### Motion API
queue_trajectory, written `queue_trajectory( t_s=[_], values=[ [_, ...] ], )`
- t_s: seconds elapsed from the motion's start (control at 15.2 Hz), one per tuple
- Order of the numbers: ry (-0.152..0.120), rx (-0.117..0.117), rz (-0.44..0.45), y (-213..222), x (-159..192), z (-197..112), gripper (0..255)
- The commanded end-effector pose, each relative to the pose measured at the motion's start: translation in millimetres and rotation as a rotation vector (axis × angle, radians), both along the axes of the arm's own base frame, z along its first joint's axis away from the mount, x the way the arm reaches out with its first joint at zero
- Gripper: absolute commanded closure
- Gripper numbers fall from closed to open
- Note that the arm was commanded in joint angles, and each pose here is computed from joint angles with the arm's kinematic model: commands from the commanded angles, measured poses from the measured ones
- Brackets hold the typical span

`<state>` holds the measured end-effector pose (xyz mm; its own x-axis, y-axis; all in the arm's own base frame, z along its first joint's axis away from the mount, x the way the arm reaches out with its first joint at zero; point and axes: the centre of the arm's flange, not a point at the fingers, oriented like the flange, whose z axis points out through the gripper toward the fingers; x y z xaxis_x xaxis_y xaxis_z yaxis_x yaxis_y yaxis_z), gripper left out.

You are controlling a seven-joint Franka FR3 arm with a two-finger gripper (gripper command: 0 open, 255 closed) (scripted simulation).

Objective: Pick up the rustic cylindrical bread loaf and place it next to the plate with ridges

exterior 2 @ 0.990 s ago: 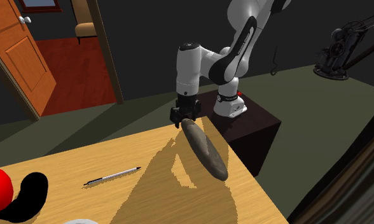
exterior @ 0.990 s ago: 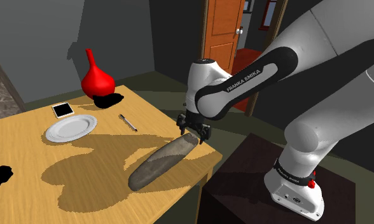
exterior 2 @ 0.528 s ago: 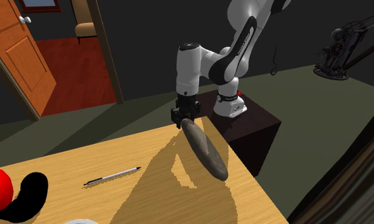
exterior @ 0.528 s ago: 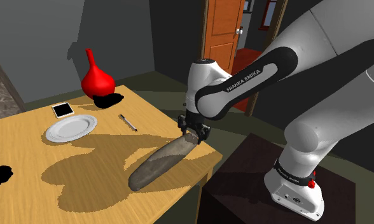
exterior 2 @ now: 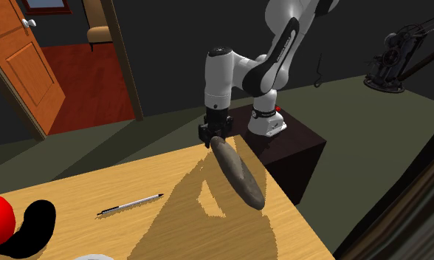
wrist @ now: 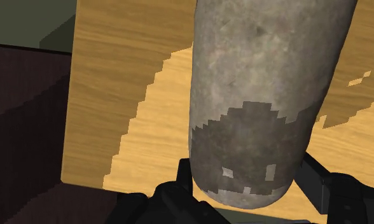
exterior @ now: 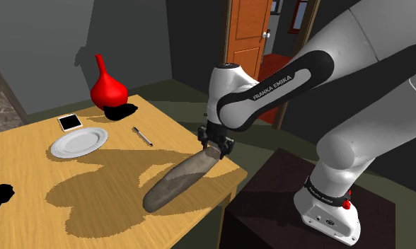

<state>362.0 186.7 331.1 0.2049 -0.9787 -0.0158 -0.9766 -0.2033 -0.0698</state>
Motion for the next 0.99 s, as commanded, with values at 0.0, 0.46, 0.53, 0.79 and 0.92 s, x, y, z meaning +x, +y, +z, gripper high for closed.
queue_trajectory(
  t_s=[0.0,0.46,0.53,0.79,0.92],
  values=[
    [0.000,0.000,0.001,0.1,0.3,9.4,255],
    [0.000,0.000,0.001,0.1,0.3,46.3,255],
    [0.000,0.000,0.001,0.1,0.3,51.6,255],
    [0.000,0.000,0.001,0.1,0.3,72.7,255],
    [0.000,0.000,0.001,0.1,0.3,83.3,255]
  ],
)
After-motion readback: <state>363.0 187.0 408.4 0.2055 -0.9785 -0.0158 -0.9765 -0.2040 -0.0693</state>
